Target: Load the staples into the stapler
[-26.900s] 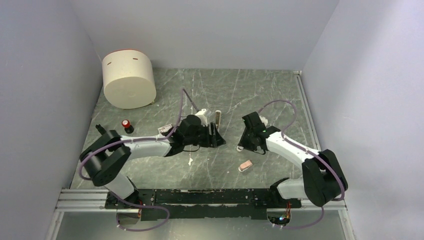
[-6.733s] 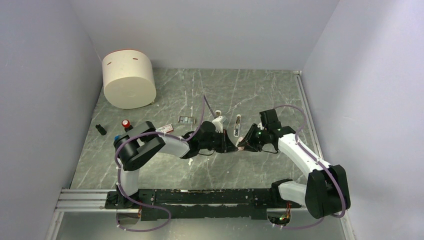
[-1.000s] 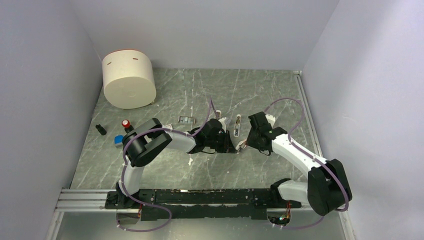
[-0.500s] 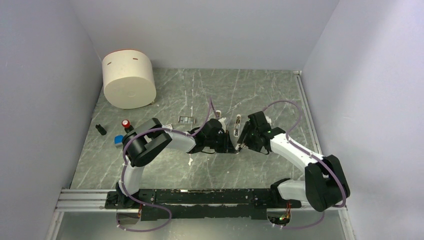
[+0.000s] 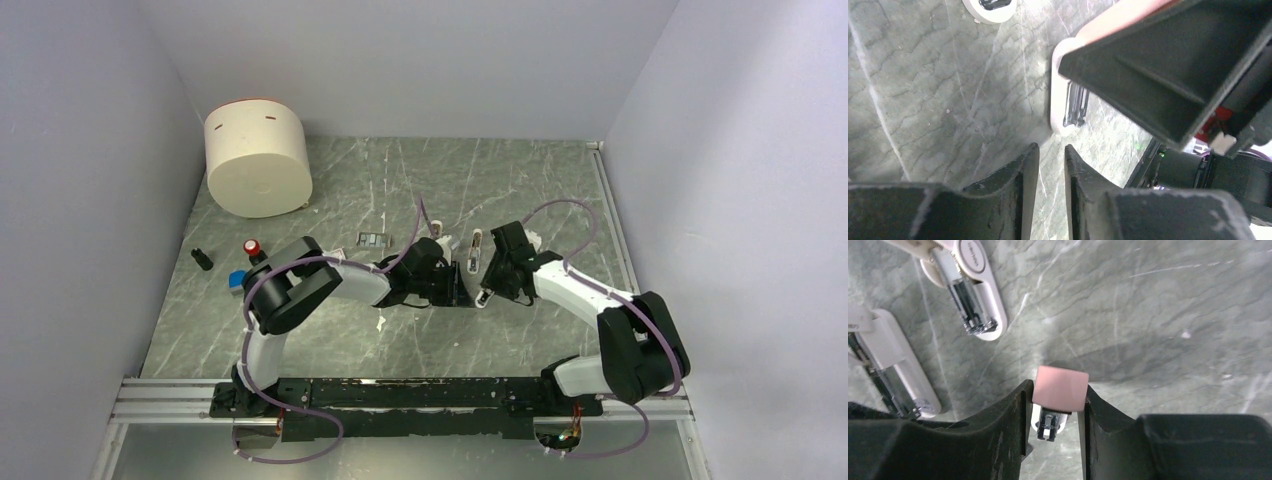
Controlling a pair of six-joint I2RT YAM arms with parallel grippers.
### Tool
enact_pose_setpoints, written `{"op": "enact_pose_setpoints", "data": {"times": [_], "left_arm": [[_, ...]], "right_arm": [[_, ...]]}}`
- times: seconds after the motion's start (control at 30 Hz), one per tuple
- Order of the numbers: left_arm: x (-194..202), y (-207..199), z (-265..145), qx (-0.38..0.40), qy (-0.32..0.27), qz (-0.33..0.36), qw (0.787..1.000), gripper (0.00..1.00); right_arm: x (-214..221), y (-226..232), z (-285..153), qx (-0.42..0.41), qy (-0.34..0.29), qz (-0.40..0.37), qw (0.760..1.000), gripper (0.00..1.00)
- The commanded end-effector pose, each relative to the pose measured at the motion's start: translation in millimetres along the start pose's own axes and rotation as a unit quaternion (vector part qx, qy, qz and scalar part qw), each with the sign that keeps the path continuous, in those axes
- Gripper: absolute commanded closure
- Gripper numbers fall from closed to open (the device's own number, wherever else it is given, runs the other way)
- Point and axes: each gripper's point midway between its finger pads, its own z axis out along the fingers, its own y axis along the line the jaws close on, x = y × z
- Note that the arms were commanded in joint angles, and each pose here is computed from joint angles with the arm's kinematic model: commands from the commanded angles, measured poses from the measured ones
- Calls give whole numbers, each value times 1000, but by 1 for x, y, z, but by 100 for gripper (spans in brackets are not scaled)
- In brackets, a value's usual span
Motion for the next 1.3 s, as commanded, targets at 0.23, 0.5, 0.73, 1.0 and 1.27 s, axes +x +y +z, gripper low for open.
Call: {"op": "enact_pose_setpoints", "data": {"times": [0.23, 0.5, 0.73, 1.0, 1.27], "left_arm": [[-6, -10, -18, 13, -14, 15, 1000, 62], [-20, -37, -35, 54, -42, 46, 997, 61], [-34, -47, -51, 46, -68, 73, 994, 57], [-66, -45, -79, -24, -131, 109, 985, 55], [-123, -31, -158, -169, -242, 153, 943, 46]], "right_arm": [[-60, -21, 3, 84, -92, -46, 991, 61], [-89, -6, 20, 74, -118, -60, 988, 58], [-91, -5, 25, 78, -112, -63, 989, 47], [-100, 6, -4, 52, -126, -62, 989, 38], [-121, 46, -46, -44, -161, -91, 982, 48]]}}
